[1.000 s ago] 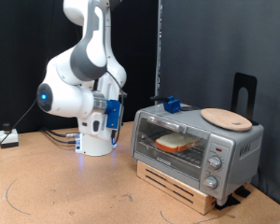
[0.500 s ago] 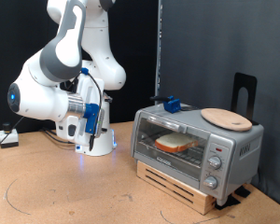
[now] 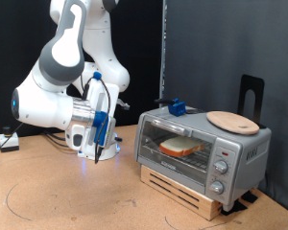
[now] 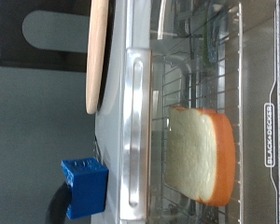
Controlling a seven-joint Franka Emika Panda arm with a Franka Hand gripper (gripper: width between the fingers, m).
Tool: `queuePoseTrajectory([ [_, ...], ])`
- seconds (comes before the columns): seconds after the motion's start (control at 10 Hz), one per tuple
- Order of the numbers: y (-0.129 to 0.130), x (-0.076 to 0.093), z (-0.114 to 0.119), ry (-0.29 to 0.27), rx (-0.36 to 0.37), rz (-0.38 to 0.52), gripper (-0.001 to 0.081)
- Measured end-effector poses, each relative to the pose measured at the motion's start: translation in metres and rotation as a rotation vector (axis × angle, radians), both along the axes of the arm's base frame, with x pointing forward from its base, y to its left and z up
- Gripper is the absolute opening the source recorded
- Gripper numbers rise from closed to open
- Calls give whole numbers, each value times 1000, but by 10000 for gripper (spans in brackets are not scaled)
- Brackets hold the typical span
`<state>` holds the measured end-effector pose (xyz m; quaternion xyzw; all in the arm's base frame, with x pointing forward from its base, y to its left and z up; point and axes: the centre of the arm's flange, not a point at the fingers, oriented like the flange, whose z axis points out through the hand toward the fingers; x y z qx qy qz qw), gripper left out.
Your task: Make a piece of toast with the oven
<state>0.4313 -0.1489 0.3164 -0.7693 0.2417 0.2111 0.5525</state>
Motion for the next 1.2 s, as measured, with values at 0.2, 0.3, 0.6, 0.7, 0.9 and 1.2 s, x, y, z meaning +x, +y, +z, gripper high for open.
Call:
queuePoseTrajectory([
  [0.2,3,24,-5,-10,8,41,807],
  [0.3,3,38,-8,-20,-3,46,807],
  [0.6,5,52,-9,-42,29,8,807],
  [0.7,7,63,-6,-63,67,-24,807],
  [0.9,13,85,-6,-19,131,4,807],
  [1.2,18,121,-16,25,77,76,807],
])
